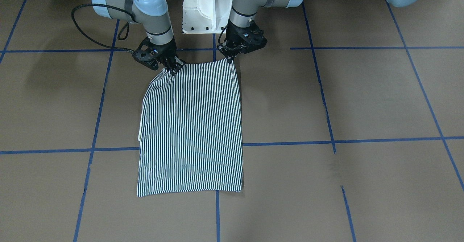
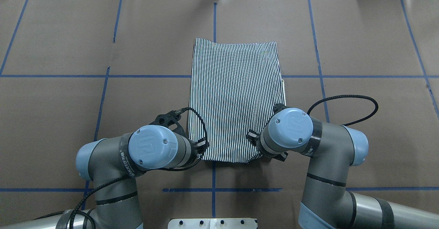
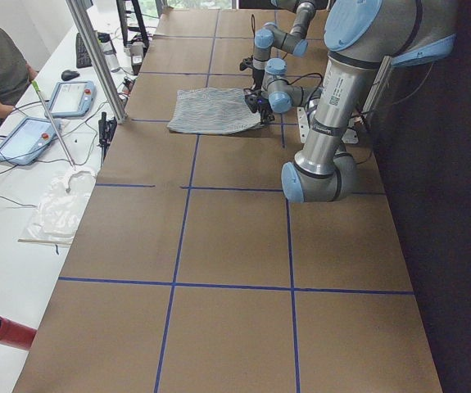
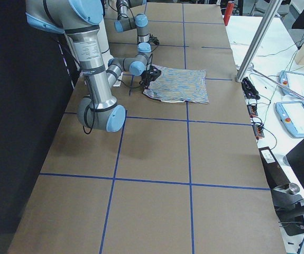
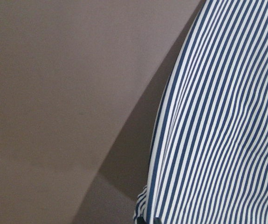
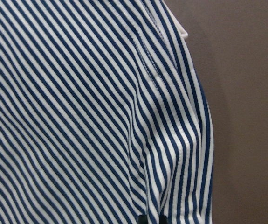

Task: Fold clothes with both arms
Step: 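Lower both grippers onto the striped shirt's near edge and grip it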

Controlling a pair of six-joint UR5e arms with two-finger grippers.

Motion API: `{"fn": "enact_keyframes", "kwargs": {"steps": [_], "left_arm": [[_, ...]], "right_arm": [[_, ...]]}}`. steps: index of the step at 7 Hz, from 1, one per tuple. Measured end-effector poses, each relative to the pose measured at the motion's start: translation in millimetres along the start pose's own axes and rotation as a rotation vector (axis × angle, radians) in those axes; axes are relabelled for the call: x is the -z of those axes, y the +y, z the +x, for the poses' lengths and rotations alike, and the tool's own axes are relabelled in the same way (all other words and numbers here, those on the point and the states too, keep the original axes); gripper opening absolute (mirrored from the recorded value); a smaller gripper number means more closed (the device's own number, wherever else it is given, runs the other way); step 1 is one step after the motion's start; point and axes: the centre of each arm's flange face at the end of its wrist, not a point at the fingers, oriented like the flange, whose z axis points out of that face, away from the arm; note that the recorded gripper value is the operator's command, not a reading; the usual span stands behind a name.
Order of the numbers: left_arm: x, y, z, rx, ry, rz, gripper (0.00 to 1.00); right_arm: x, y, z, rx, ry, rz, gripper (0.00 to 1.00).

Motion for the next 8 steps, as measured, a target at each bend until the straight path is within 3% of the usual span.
{"fn": "enact_keyframes", "kwargs": {"steps": [1,2,3,8], "left_arm": [[-0.1,0.2,0.0,0.000,0.000,0.000,0.00],[-0.2,0.2,0.0,0.000,0.000,0.000,0.00],[-0.2,0.2,-0.1,0.000,0.000,0.000,0.00],[-0.2,-1.6,-0.4,0.001,-0.001,0.002,0.00]], "right_arm": [[0.9,0.4,-0.3,-0.001,-0.003,0.003,0.00],[-0.4,0.3,-0.3,-0.001,-0.005,0.013,0.20],[-2.9,1.1,0.6,0.002,-0.004,0.023,0.99],[-17.6,5.5,5.2,0.020,0.021,0.035,1.00]]}}
